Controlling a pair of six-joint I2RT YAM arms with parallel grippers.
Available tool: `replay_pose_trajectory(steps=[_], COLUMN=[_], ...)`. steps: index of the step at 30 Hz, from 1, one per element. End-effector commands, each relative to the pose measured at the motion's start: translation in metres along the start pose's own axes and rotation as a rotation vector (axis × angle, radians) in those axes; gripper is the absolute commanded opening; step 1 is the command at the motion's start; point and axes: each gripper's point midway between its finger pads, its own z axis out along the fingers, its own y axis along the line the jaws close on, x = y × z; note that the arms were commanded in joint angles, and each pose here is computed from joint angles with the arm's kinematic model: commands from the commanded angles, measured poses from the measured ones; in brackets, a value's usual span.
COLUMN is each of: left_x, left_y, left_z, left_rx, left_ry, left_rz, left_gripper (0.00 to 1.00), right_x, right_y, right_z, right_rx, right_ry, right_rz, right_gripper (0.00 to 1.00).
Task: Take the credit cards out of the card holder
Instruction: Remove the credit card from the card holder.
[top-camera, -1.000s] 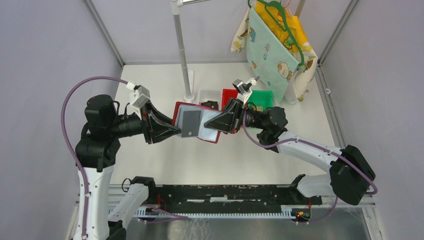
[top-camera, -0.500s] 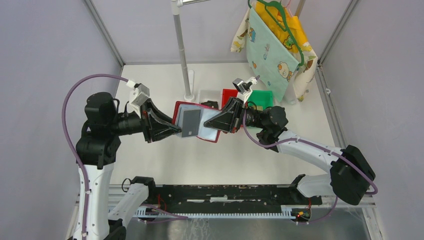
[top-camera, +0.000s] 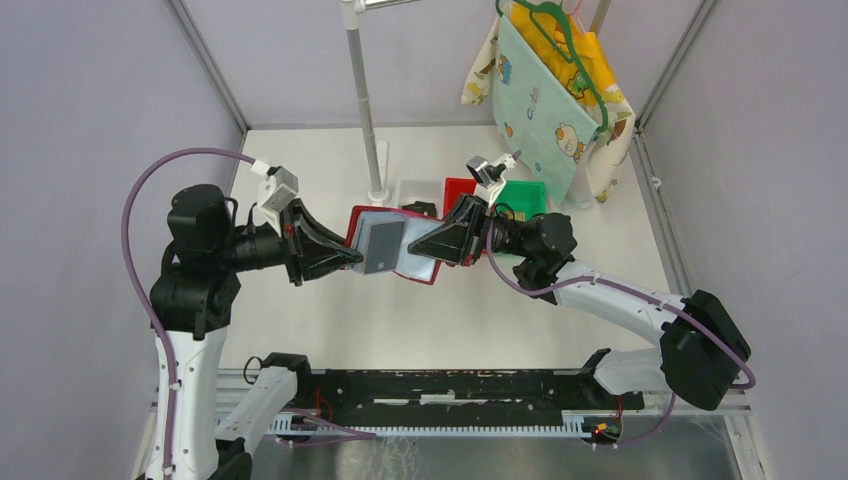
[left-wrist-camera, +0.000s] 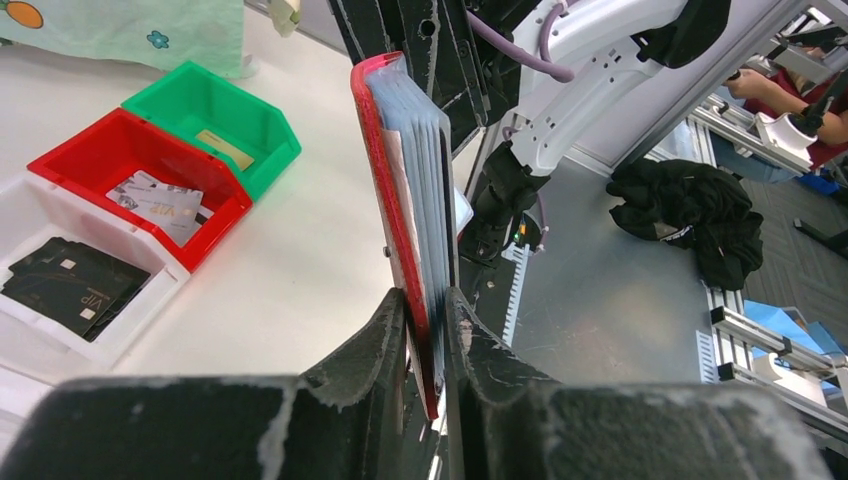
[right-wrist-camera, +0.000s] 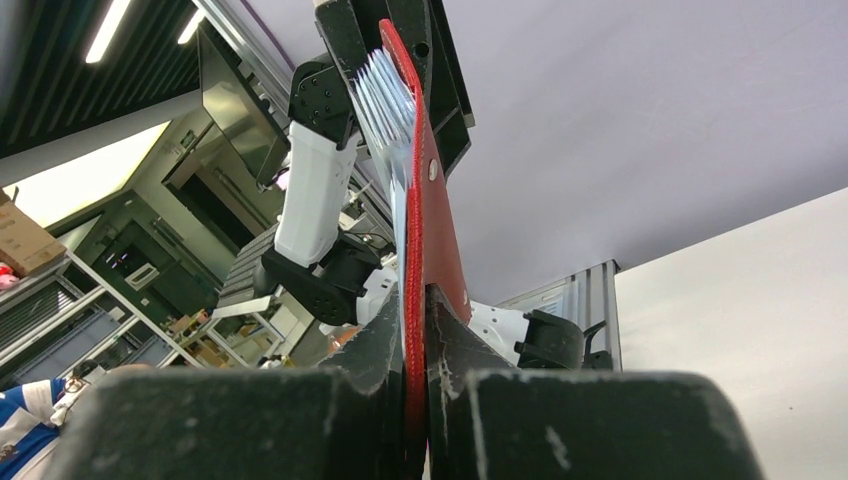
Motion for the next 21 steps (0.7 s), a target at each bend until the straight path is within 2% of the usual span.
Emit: replay_pose_trajectory(steps=[1,4,11,14,17,21], left_x=[-0.010,-0.016,-0.025,-0.025,-0.022,-0.015], left_y=[0.005,0.011,0.021,0.027,0.033,0.036], left_z=[-0.001,-0.002,-0.005,-0.005,-0.005,-0.002], left_rx=[-0.046,-0.093,-0.191,-0.212,-0.230,-0.220], left_ry=[-0.027,-0.062,-0.135,-0.136,-0.134,-0.128], left_rz=[0.062,0.075,0.109,0.098,0.076,0.030], left_gripper=[0.15,0.12,0.19,0.31,0.48,0.57], right_x=[-0.020,-0.018,-0.014,-0.013,-0.012,-0.010], right_y=[0.037,0.039,0.040,0.042,0.044,0.049], right_z=[0.005,0.007,0.016,0.021,0.023,0.024], right_rx=[-0.124,-0.132,-0.129,-0.133,-0.145,-0.164], right_ry=[-0.051,-0.049,-0.045,-0.043,-0.041,-0.039], right_rz=[-0.098,-0.108,-0.145,-0.153,-0.155,-0.161], right_gripper=[0.00,0.00,0.00,0.00,0.00,0.00])
